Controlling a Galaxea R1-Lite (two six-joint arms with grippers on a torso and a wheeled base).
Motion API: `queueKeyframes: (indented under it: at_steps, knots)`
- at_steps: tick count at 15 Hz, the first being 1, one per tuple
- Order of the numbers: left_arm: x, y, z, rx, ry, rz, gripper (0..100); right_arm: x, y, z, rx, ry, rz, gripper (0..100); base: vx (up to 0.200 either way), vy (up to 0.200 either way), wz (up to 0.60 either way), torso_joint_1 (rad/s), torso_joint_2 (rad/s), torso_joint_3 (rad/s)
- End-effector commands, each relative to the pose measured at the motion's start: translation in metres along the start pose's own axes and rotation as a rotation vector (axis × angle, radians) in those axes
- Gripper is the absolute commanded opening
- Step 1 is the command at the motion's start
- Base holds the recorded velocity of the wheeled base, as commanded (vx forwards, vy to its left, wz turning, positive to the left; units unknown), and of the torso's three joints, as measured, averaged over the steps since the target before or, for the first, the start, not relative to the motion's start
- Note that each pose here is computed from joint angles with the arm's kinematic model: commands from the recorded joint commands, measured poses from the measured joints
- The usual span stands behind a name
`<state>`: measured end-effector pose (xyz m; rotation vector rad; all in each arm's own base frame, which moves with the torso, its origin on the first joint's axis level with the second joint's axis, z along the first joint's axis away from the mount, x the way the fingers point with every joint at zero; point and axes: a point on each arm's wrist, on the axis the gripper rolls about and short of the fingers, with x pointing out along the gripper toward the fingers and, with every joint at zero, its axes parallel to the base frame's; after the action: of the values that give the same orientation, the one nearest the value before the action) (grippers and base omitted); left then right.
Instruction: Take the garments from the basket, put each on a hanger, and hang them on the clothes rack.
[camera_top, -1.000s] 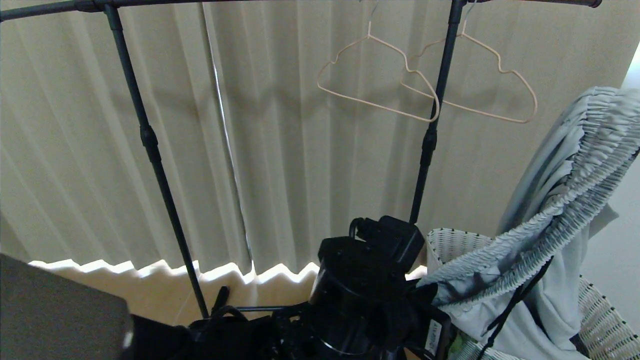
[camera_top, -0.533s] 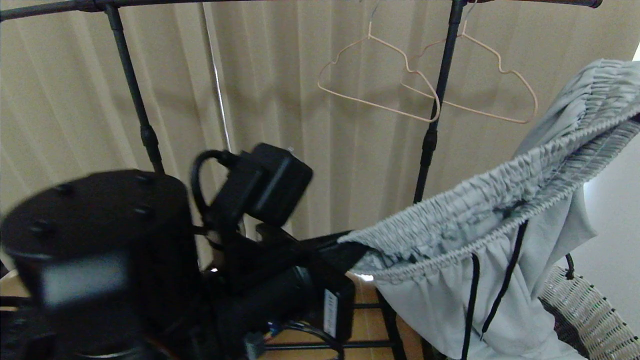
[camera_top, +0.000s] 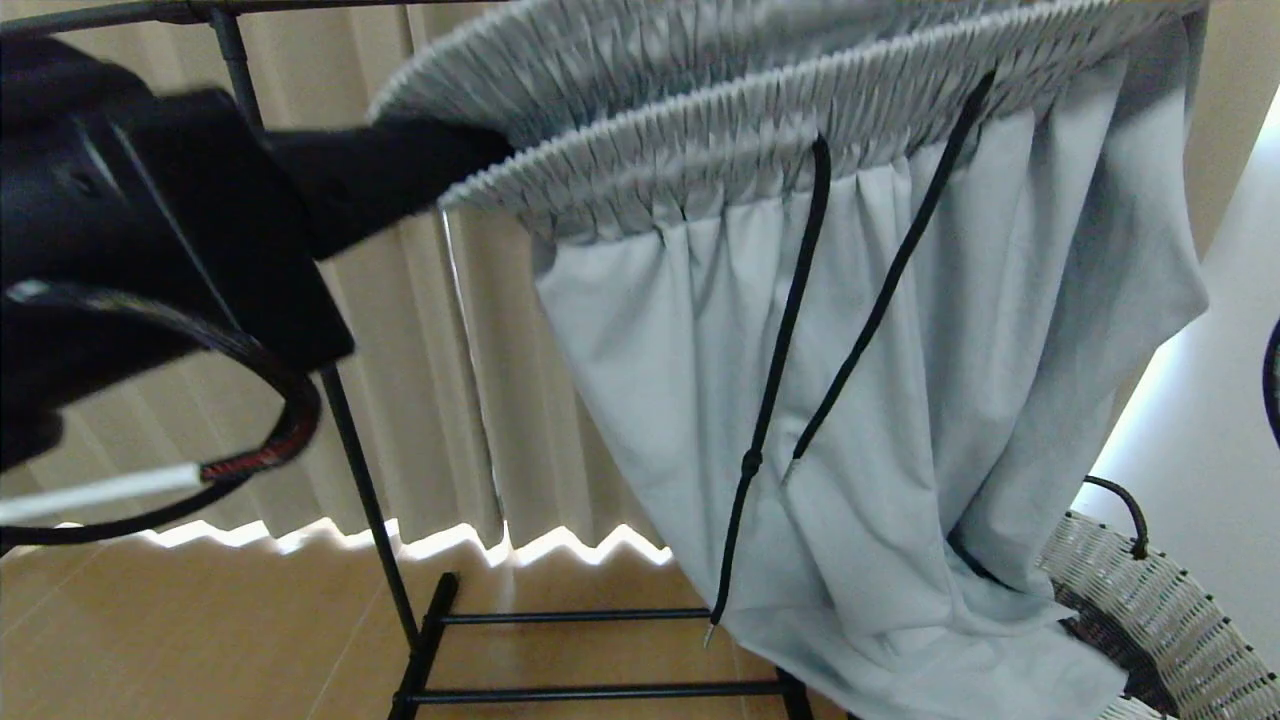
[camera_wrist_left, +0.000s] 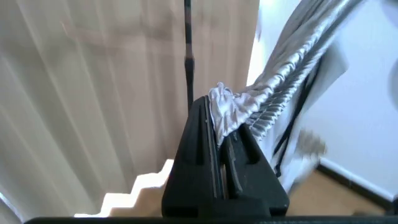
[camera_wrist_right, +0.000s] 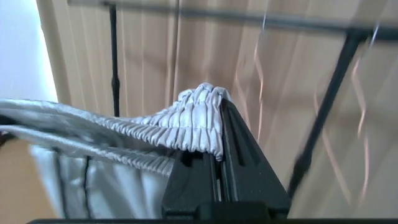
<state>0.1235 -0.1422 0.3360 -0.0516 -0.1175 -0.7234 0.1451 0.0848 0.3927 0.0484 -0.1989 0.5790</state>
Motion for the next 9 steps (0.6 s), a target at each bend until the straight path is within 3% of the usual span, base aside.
queueKeyframes:
  at_steps: [1, 3, 4, 7, 9]
  knots:
    - [-0.012, 0.007, 0.031, 0.011, -0.104, 0.029, 0, 0.018, -0.001, 0.001, -0.001, -0.008, 0.002, 0, 0.0, 0.0, 0.0, 0.0, 0.0, 0.0]
    - [-0.012, 0.018, 0.041, 0.055, -0.134, 0.094, 0, 0.024, -0.001, 0.008, -0.001, -0.04, 0.002, 0, 0.0, 0.0, 0.0, 0.0, 0.0, 0.0]
    - [-0.01, 0.025, 0.042, 0.08, -0.117, 0.134, 0, 0.026, -0.001, 0.01, -0.001, -0.048, -0.001, 0, 0.0, 0.0, 0.0, 0.0, 0.0, 0.0]
    - [-0.008, 0.03, 0.036, 0.092, -0.058, 0.16, 0, 0.029, -0.002, 0.017, -0.003, -0.077, 0.002, 0, 0.0, 0.0, 0.0, 0.0, 0.0, 0.0]
    - [-0.004, 0.03, 0.043, 0.092, -0.079, 0.164, 0, 0.035, -0.001, 0.024, -0.005, -0.102, 0.011, 0, 0.0, 0.0, 0.0, 0.0, 0.0, 0.0]
